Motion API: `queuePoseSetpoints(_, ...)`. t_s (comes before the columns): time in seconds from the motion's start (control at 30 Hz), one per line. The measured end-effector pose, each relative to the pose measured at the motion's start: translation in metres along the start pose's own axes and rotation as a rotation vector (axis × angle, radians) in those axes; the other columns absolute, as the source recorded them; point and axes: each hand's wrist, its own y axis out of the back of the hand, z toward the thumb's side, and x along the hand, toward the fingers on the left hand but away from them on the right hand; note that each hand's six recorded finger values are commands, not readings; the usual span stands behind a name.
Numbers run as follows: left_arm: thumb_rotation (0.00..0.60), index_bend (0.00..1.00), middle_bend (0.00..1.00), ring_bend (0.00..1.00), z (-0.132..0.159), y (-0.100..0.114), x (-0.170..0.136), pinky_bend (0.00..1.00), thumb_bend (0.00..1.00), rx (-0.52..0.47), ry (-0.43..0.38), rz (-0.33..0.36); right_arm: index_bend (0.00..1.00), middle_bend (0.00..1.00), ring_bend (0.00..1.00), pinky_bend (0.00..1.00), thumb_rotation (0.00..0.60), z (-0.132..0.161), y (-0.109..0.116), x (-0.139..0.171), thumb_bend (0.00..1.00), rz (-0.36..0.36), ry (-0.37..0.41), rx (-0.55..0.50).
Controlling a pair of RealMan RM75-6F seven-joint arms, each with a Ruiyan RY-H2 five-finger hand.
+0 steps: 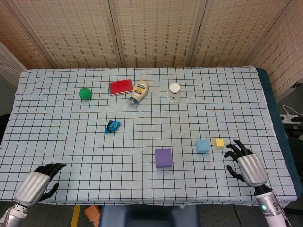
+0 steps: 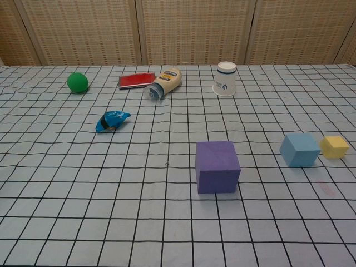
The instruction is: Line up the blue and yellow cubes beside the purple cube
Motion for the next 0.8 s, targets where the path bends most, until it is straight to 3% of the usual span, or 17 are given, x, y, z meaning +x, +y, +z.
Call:
queuePoseSetpoints(0.57,0.600,0.21,0.24,0.22,0.000,0.009,0.000,0.33,0.43,-0.034,-0.007,0.029,0.41,0.23,0.08,0.42,0.600,0.002,-0.010,0.005,0.24,0.075,0.007,0.015)
queuePoseSetpoints(0.8,0.600,0.22,0.26,0.22,-0.002,0.020,-0.005,0.33,0.43,-0.057,0.000,0.058,0.40,0.23,0.09,0.42,0.600,0.004,-0.001,0.003,0.24,0.022,0.001,-0.029)
